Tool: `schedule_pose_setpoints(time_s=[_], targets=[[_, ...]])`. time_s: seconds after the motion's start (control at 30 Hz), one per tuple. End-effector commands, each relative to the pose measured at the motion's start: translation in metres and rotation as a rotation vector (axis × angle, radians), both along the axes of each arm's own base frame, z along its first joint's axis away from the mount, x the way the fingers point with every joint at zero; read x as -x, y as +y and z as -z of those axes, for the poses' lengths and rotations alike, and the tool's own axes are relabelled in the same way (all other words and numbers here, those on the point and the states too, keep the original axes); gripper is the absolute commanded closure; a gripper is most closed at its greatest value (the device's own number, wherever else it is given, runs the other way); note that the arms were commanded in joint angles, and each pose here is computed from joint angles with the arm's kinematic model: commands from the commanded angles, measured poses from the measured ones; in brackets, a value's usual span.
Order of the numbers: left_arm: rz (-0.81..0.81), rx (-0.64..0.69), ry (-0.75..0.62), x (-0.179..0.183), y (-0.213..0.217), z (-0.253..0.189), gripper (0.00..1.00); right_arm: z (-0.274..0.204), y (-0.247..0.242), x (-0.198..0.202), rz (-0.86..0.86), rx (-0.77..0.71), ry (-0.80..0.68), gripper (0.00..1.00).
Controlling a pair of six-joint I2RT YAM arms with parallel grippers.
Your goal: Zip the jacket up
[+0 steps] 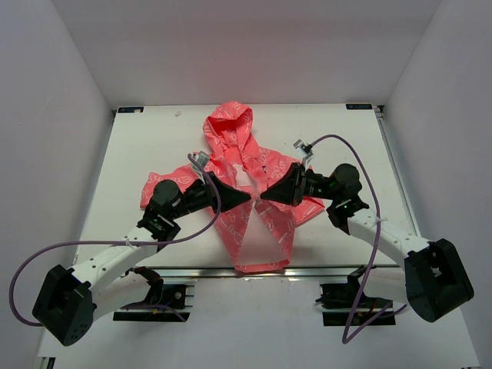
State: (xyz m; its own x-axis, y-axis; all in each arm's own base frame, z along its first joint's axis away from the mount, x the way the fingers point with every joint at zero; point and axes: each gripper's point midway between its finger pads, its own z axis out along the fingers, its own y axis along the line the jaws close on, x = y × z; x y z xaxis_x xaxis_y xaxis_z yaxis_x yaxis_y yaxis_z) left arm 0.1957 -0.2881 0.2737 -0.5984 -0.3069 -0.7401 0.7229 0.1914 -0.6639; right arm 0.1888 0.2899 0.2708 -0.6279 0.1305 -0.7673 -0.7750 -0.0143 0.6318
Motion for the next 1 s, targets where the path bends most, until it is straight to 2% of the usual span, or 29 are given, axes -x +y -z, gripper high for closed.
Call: schedule_pose_setpoints(time_s=[0.0, 0.47, 0.53, 0.67, 0.7, 0.77, 0.97], targets=[[0.016, 0.03, -0.056, 0.004, 0.001, -0.016, 1.0, -0.027, 0.002, -0.011, 0.058, -0.059, -0.058, 1.0], [0.035, -0.006, -0.033, 0.007, 0.001, -0.007, 1.0, -0.052, 0.006, -0.021, 0.104, -0.14, -0.066, 1.0], [0.048, -0.032, -0.036, 0.008, 0.0, -0.003, 1.0, -0.055, 0.007, -0.028, 0.122, -0.127, -0.052, 1.0], [0.066, -0.167, 0.004, 0.01, 0.002, 0.02, 1.0, -0.059, 0.009, -0.038, 0.129, -0.09, -0.012, 1.0], [0.068, -0.185, -0.032, 0.009, 0.003, 0.018, 1.0, -0.059, 0.01, -0.039, 0.128, -0.077, -0.015, 1.0], [0.073, -0.222, -0.019, 0.011, 0.005, 0.025, 1.0, -0.054, 0.012, -0.042, 0.121, -0.025, 0.028, 1.0], [0.1, -0.218, -0.022, 0.015, 0.004, 0.03, 1.0, -0.036, 0.01, -0.044, 0.141, 0.067, 0.081, 1.0]])
